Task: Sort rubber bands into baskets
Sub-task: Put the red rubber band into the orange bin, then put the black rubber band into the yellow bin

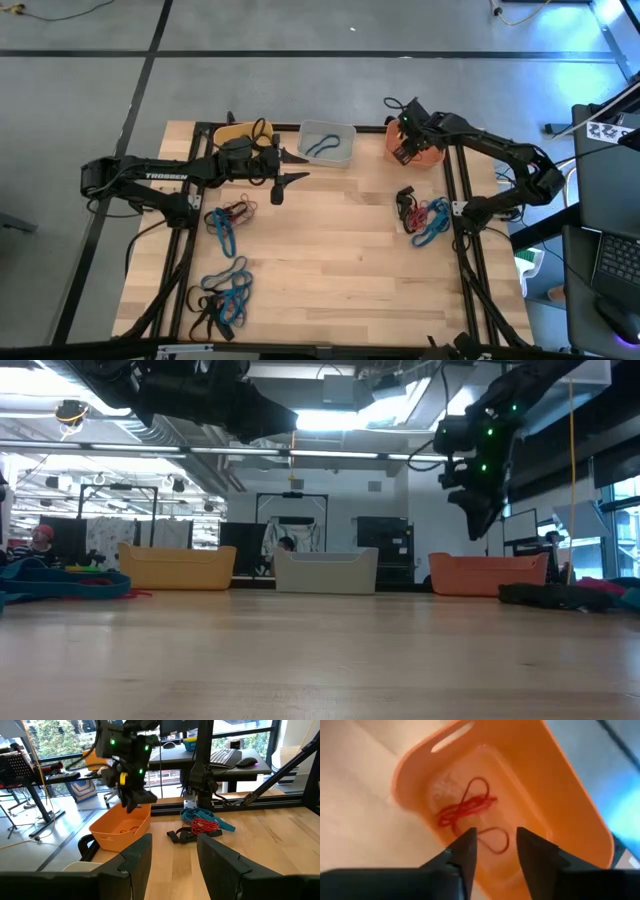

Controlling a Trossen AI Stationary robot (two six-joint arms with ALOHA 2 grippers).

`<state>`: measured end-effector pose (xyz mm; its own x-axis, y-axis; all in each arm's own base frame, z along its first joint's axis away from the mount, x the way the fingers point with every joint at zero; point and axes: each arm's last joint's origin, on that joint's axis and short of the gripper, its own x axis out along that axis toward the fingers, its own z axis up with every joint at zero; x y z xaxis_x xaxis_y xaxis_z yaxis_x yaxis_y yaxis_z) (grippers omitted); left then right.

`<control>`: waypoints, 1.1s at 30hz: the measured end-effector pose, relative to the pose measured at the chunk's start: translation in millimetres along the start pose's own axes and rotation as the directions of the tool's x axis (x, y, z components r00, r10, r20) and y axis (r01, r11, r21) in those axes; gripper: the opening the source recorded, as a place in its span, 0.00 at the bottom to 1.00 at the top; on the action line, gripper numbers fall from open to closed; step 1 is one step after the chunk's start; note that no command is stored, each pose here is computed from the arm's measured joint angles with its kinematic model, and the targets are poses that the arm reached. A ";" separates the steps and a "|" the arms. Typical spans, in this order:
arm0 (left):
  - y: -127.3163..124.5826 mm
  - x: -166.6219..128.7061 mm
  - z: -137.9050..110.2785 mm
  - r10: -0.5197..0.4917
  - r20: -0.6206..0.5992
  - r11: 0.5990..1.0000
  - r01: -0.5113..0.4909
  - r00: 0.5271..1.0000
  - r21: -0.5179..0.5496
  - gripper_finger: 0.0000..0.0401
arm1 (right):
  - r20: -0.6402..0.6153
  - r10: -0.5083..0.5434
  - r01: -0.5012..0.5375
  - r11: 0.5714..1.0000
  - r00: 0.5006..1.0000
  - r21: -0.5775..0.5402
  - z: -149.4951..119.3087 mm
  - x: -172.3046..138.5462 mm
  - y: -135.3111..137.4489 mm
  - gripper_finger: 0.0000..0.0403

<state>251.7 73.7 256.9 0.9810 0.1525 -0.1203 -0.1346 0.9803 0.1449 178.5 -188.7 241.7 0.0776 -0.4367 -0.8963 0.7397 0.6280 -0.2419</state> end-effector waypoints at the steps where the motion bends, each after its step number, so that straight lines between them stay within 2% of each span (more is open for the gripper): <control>1: -0.1 0.1 0.0 0.000 0.000 1.000 0.000 1.000 0.000 0.39 | -0.001 0.003 -0.003 1.000 1.000 0.012 0.4 -5.0 -1.2 0.39; 5: -0.1 0.0 0.1 0.000 0.000 1.000 0.000 1.000 0.000 0.39 | -0.033 0.033 -0.031 0.999 0.999 0.035 -5.0 -18.4 -3.8 0.44; 9: -0.1 0.0 0.0 0.000 0.000 1.000 0.000 1.000 0.000 0.39 | -0.076 0.164 -0.160 0.986 0.984 0.052 -12.0 -24.2 0.6 0.45; 12: 0.0 0.1 0.0 0.000 0.000 1.000 0.000 1.000 0.000 0.39 | -0.114 0.213 -0.210 0.977 0.970 0.037 -15.9 -27.5 12.0 0.45; 22: -0.1 0.0 0.1 0.000 0.000 1.000 0.000 1.000 0.000 0.39 | -0.145 0.264 -0.281 0.953 0.953 -0.113 -30.0 -38.0 66.4 0.45; 33: -0.2 0.0 0.1 -0.001 0.000 1.000 0.001 1.000 -0.003 0.39 | -0.239 0.260 -0.299 0.944 0.936 -0.143 -67.1 -33.6 107.8 0.45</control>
<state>251.8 73.5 256.9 0.9811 0.1517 -0.1199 -0.1343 0.9807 0.1419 210.7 -63.1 220.7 0.1055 -0.0913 -0.9902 0.5793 0.8150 -0.0134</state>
